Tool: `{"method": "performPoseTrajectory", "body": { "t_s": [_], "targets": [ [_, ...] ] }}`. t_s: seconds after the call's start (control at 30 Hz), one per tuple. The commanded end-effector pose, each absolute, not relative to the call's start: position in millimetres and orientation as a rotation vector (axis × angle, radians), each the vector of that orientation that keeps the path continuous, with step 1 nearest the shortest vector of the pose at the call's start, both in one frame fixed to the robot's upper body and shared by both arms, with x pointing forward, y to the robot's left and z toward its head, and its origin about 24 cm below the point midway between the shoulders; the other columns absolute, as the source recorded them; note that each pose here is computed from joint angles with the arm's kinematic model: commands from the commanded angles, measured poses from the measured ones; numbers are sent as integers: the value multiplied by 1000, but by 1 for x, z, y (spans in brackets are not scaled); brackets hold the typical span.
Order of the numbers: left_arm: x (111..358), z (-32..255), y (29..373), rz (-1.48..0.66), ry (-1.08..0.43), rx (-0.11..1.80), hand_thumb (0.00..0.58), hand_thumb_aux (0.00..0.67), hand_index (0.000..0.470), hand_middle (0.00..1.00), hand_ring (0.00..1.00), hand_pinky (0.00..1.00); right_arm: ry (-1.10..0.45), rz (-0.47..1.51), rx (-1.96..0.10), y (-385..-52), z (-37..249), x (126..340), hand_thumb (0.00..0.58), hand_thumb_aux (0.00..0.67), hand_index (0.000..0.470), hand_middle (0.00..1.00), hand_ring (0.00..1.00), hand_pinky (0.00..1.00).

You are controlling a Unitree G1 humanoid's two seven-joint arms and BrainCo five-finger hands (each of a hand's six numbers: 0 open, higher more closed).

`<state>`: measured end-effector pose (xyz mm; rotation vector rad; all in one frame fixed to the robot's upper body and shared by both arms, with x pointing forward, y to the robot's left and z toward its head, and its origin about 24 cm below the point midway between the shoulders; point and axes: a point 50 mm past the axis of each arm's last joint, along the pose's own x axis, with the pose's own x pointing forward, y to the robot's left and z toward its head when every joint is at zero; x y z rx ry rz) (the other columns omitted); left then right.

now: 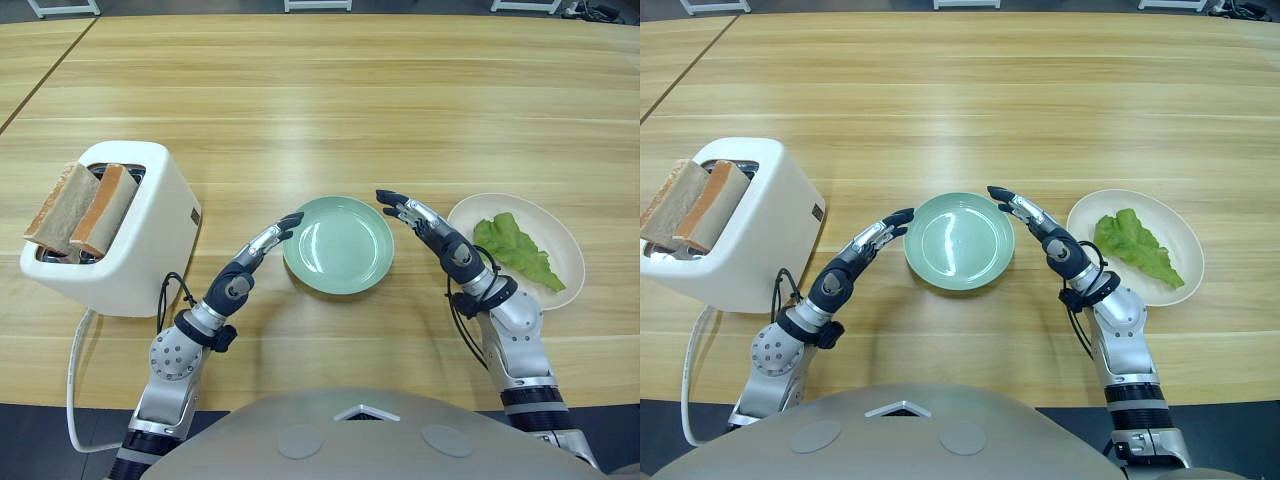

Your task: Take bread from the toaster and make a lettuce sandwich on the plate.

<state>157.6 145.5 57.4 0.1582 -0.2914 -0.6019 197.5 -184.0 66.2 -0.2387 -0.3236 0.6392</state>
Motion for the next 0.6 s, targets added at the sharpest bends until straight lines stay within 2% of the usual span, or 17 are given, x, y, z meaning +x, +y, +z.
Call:
{"method": "performPoseTrajectory", "body": {
  "t_s": [0.03,0.23,0.3,0.37,0.5,0.6],
  "targets": [
    [158,56,146,-602,-272,153,0,0,0,0,0,0,-317,643,-253,-184,66,197,0,0,0,0,0,0],
    [158,56,146,-601,-276,150,0,0,0,0,0,0,-317,640,-254,-185,66,197,0,0,0,0,0,0],
    [155,70,142,-581,-337,102,0,0,0,0,0,0,-316,636,-255,-185,65,196,0,0,0,0,0,0],
    [150,97,139,-556,-409,83,0,0,0,0,0,0,-316,632,-254,-185,65,194,0,0,0,0,0,0],
    [147,166,174,-356,-537,323,0,0,0,0,0,0,-320,633,-254,-182,65,191,0,0,0,0,0,0],
    [139,212,224,-79,-580,699,0,0,0,0,0,0,-321,634,-250,-180,65,191,0,0,0,0,0,0]
  ]
}}
